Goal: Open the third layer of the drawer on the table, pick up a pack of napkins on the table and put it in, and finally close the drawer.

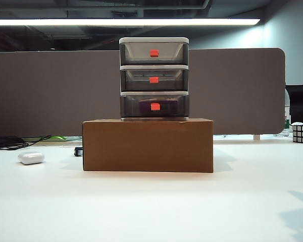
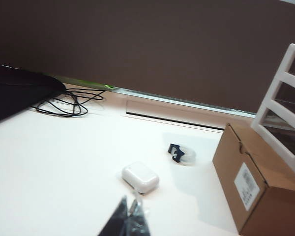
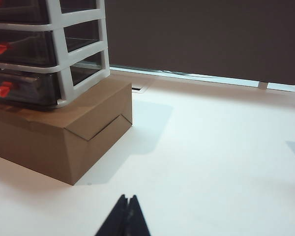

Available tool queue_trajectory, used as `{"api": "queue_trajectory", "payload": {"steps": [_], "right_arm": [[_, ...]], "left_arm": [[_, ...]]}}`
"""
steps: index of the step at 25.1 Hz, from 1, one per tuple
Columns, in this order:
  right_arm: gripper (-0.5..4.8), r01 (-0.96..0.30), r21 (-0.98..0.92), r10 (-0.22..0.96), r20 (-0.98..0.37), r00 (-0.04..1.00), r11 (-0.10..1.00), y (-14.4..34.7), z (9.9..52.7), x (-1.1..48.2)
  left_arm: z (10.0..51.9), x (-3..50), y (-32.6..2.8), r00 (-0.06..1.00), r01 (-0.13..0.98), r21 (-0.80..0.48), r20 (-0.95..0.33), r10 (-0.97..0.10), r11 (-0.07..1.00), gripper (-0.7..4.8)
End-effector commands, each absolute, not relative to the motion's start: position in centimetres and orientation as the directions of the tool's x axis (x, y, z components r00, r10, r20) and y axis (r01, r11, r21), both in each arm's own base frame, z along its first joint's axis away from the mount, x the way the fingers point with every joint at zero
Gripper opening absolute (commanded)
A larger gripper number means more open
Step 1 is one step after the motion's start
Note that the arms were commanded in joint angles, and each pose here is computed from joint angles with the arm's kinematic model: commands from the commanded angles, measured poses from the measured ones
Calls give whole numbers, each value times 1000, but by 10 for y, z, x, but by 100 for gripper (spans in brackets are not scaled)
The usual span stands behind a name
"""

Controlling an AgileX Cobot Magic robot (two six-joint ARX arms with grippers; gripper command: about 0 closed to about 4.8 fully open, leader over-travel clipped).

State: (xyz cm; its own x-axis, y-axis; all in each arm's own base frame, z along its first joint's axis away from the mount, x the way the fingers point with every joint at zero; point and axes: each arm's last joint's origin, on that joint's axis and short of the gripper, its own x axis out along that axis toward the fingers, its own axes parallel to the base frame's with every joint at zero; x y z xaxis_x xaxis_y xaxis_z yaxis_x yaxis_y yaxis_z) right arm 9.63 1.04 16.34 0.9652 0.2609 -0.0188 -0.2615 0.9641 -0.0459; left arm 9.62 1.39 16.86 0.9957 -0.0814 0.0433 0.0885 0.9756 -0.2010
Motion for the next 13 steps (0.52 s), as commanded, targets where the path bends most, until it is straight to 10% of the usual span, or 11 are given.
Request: {"api": "queue_trajectory", "payload": {"steps": [1, 13], "right_arm": [[-6, -264, -47, 264, -7, 964, 963, 10, 163, 97], [-5, -266, -43, 265, -24, 964, 963, 10, 161, 96]], "left_arm": [[170, 96, 13, 992, 124, -205, 39, -119, 971, -4], [166, 96, 11, 985, 168, -216, 0, -172, 962, -3]]}}
